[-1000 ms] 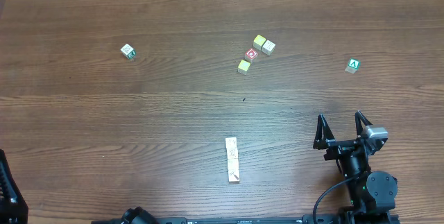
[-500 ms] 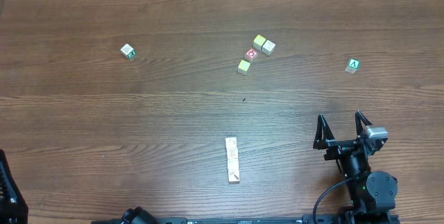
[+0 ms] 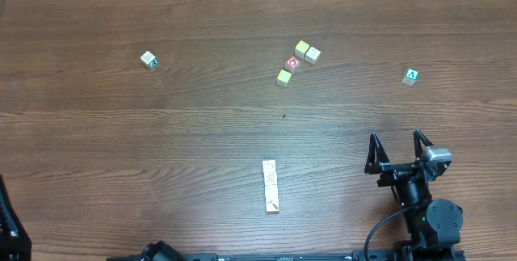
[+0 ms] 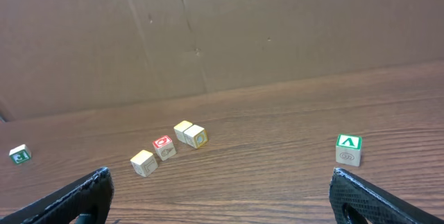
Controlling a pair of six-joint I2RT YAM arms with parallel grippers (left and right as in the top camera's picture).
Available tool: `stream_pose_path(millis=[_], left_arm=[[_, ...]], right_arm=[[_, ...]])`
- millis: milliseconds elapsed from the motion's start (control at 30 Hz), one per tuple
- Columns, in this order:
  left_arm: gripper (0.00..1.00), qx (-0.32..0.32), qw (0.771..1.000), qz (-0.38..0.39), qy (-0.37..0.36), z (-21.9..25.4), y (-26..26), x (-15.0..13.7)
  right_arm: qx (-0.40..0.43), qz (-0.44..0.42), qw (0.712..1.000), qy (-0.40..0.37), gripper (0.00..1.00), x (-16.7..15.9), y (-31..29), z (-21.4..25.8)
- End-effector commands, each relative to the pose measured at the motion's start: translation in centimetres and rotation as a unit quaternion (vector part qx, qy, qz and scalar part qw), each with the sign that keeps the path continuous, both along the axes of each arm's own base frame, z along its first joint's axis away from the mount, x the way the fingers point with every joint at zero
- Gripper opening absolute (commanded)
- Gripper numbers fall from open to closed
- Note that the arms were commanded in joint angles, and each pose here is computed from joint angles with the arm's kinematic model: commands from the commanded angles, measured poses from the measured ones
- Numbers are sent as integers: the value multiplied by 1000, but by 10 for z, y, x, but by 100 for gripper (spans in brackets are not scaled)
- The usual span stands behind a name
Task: Flip 4 blocks
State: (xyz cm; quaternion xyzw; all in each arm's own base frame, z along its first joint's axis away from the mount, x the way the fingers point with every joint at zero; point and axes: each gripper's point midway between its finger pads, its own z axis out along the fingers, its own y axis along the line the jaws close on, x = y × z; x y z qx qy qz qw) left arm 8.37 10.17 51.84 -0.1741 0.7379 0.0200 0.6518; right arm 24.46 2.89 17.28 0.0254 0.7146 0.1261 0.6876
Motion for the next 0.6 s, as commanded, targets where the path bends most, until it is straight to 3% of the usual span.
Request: stream_pose_path(millis=[0,167,400,567], left_arm=[[100,14,999,49,9,-2,7,-7],[100,3,996,81,32,-12,-1,-22],[100,-5,977,212,35,-15,8,-53],[100,-33,986,159,43,-25,-18,-48]], right_arm=[[-7,1,1000,-4,100,0,0,-2],[-7,1,1000,-4,100,0,0,-2],[-7,1,1000,-4,100,0,0,-2],[-7,1,1000,-4,100,0,0,-2]])
